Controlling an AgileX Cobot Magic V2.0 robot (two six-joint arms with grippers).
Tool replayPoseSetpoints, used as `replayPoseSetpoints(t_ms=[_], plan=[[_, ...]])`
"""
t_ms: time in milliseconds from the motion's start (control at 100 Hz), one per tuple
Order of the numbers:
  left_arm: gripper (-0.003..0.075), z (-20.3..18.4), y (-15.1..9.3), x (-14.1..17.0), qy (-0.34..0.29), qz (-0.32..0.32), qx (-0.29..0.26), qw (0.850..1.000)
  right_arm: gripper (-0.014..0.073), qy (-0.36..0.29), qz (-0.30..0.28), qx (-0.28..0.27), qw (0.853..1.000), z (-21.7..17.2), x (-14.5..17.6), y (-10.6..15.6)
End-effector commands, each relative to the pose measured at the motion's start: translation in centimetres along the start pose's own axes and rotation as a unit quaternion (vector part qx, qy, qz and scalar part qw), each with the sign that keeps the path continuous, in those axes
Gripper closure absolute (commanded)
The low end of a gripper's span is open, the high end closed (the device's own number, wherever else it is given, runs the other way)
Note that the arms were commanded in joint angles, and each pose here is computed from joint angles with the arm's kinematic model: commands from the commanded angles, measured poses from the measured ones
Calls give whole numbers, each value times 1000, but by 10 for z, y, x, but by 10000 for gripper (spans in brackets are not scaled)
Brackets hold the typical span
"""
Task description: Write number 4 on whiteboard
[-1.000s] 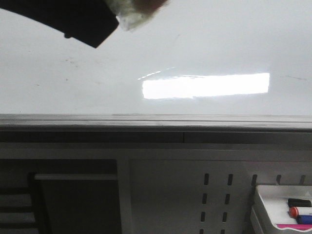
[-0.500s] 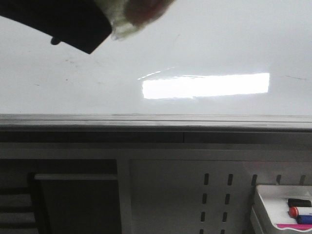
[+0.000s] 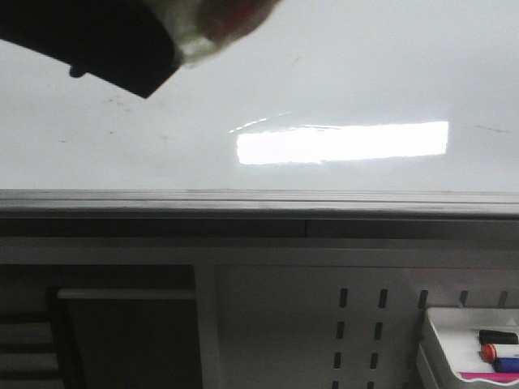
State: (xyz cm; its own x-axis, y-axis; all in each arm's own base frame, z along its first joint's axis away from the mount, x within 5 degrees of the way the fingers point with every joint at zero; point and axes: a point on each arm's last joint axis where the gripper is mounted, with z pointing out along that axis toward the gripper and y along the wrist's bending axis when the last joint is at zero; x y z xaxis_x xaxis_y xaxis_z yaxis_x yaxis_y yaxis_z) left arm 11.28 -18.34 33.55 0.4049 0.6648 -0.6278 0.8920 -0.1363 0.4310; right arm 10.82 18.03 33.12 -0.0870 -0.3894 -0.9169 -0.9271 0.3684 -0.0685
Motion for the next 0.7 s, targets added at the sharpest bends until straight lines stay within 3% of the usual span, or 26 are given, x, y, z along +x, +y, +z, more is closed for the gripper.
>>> replayPoseSetpoints(t_ms=[0,110,320,510,690], plan=[[363,-12,10,-14,-43,-4,-52,998,641,-41,15,14,999,-5,-15,-2],[291,-12,10,-14,-43,-9,-52,998,641,-46,14,19,999,-5,-16,-3],[288,-18,10,-14,-50,-49,-59,996,641,-42,-16,28,999,-6,-16,-5],[290,-46,11,-8,-63,-82,-113,988,640,-46,-50,42,997,-10,-16,-6],[290,-73,-3,9,-89,-121,-178,973,640,-62,-47,70,994,-12,-5,-9]])
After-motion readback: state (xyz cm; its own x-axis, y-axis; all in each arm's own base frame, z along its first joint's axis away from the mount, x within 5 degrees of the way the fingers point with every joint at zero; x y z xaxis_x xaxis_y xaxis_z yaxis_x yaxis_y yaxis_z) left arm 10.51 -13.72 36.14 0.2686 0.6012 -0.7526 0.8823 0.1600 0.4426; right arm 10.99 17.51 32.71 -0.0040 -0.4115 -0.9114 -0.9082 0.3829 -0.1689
